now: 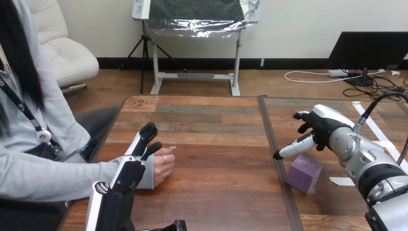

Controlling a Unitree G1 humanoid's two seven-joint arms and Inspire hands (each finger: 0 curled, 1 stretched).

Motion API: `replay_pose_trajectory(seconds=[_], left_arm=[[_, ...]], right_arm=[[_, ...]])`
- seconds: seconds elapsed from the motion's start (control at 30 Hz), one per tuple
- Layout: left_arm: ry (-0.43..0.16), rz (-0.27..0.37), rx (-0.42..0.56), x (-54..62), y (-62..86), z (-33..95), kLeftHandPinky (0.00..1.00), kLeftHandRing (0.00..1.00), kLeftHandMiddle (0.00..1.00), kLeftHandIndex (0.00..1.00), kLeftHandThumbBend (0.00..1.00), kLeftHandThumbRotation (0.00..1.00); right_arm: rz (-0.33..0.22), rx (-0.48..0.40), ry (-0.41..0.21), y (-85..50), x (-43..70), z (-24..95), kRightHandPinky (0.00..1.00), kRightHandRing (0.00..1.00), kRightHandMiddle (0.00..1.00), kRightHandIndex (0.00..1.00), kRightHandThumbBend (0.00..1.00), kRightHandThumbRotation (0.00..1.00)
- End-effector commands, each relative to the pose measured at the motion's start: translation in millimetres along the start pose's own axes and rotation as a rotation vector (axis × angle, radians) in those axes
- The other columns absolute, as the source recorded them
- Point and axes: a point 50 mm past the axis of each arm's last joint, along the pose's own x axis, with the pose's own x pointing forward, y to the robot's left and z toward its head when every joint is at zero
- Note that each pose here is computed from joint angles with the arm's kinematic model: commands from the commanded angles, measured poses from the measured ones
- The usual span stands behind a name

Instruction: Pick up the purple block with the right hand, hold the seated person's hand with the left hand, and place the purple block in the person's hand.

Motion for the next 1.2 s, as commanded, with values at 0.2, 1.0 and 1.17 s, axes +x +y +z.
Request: replay_pose_trajectory(seconds=[0.2,1.0,1.17], left_arm=[[-0.051,0.014,-0.005,8.9,-1.6,1.3,0.85,0.93,0.95,0.9,1.0,0.6],[-0.06,0.001,0.011,8.4,2.4,1.4,0.89,0.94,0.95,0.91,1.0,0.61],[-0.062,0.0,0.006,9.4,1.9,1.3,0.88,0.94,0.95,0.9,1.0,0.6]], right_arm=[[-0.082,-0.011,-0.07,-29.9,-0.2,28.6,0.6,0.78,0.81,0.91,0.96,0.3],[-0.078,-0.005,-0.068,-27.5,-0.1,26.8,0.7,0.88,0.9,0.93,0.93,0.45],[-0.084,-0.002,-0.078,-29.7,-0.4,27.6,0.67,0.85,0.88,0.94,0.92,0.48]])
